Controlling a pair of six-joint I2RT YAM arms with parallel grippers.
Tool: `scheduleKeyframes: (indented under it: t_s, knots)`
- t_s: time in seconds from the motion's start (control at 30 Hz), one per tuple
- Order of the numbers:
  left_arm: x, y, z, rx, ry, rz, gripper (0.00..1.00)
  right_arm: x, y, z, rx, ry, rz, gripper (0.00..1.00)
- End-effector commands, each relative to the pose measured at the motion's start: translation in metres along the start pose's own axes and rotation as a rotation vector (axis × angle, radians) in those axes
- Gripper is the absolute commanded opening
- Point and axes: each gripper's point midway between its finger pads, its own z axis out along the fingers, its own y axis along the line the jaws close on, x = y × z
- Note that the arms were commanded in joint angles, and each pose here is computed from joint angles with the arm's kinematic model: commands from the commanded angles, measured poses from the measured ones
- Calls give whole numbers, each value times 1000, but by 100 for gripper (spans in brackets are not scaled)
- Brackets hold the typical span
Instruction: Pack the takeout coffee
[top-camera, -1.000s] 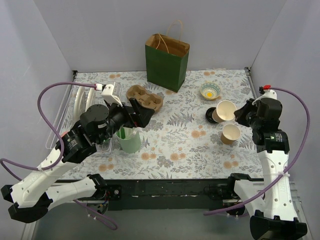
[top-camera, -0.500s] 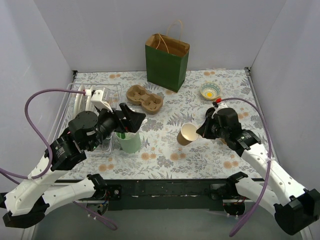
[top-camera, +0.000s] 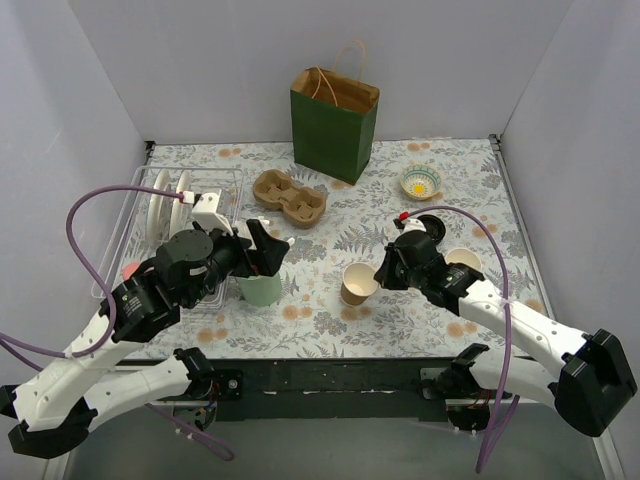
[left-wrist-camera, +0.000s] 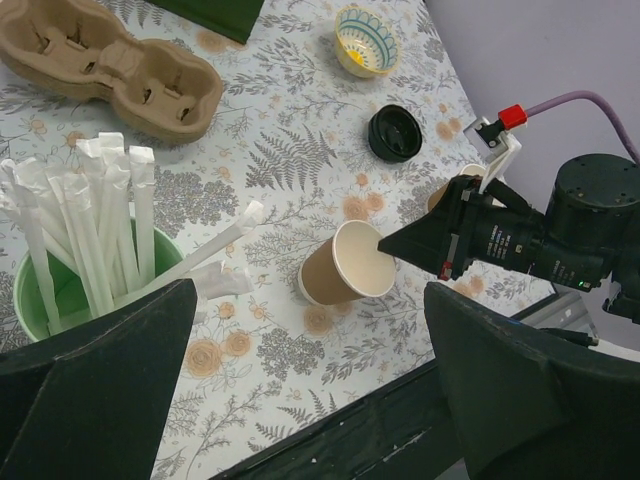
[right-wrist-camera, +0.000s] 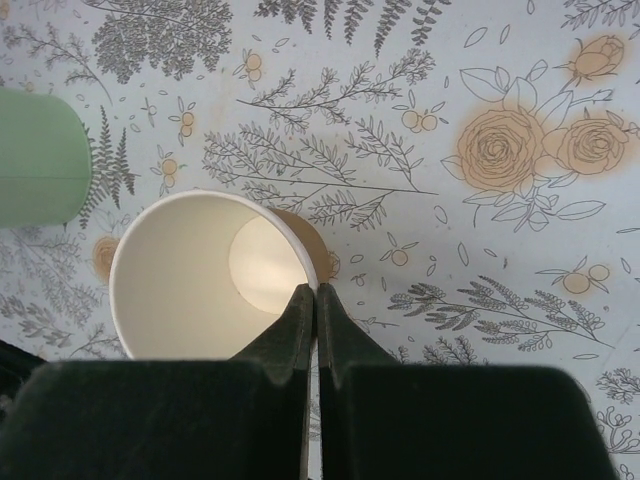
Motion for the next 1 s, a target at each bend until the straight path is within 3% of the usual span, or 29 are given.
scheduleKeyframes:
  t_s: [0.0, 0.1, 0.43, 0.73, 0.97]
  knots:
    - [5, 13, -1, -50, -1, 1, 98, -14, -9, 5, 78, -94, -1, 1]
    - [9, 16, 0, -62, 7, 2, 98, -11, -13, 5, 107, -95, -15, 1]
    - [15, 18, -2, -47, 6, 1, 98, -13, -23, 1, 177, -96, -43, 27]
    - [0, 10, -19, 1, -18, -1, 98, -74, -25, -26, 263, -252, -166, 42]
    - [-13, 3, -41, 68, -57, -43, 98, -117, -61, -21, 392, -271, -215, 45]
